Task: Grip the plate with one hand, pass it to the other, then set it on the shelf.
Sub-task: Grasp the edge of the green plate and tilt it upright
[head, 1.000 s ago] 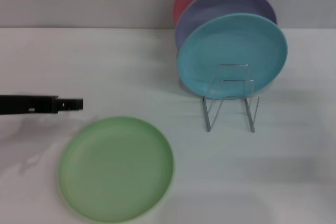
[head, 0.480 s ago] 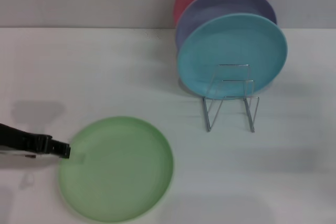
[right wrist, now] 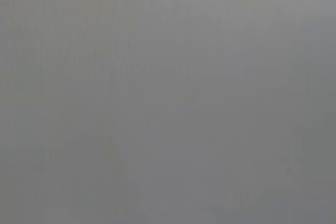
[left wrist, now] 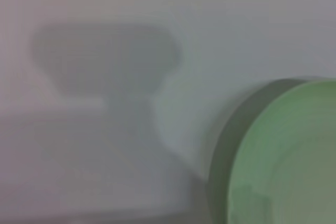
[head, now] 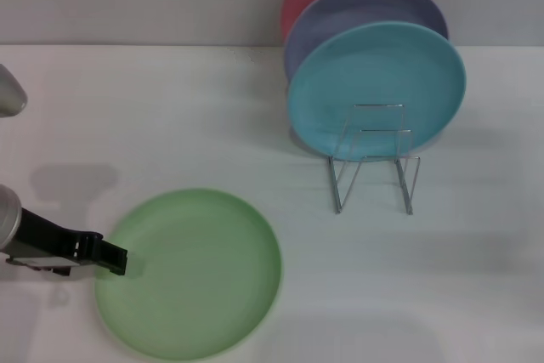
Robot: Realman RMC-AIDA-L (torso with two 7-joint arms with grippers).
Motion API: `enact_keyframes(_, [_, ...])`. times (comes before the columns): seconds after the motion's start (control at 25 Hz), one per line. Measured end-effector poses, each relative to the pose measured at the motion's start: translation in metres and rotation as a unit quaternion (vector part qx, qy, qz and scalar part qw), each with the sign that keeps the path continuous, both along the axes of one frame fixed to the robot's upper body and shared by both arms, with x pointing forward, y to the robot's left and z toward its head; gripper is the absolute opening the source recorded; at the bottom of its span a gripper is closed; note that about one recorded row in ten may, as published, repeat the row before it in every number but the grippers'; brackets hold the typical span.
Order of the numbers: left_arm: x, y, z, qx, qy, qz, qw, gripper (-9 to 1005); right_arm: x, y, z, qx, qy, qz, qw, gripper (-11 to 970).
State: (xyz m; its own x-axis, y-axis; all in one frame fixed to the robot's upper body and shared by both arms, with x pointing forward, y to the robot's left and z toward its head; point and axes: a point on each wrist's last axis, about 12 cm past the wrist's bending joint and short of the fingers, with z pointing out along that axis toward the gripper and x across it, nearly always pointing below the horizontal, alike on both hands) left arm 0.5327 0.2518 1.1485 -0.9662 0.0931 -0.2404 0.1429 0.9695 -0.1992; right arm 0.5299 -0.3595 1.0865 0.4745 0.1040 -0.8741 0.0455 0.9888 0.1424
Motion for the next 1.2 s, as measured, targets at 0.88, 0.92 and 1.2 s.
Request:
enact_keyframes(0.88, [0.008,-0.008,-0.014,0.025,0.019,-0.004,0.999,632,-0.001,-0.002,0.000,0.001,-0.001,-0.005,1.000,756])
enact_keyframes(0.92, [0.008,-0.008,-0.014,0.026,0.019,-0.004,0.999,622,-0.001,-0.002,0.000,0.001,-0.001,-0.005,1.000,756])
enact_keyframes(1.2, [0.009,-0.010,-0.017,0.038,0.021,-0.010,0.999,538,-0.002,-0.003,0.000,0.001,-0.003,-0.006,1.000,756])
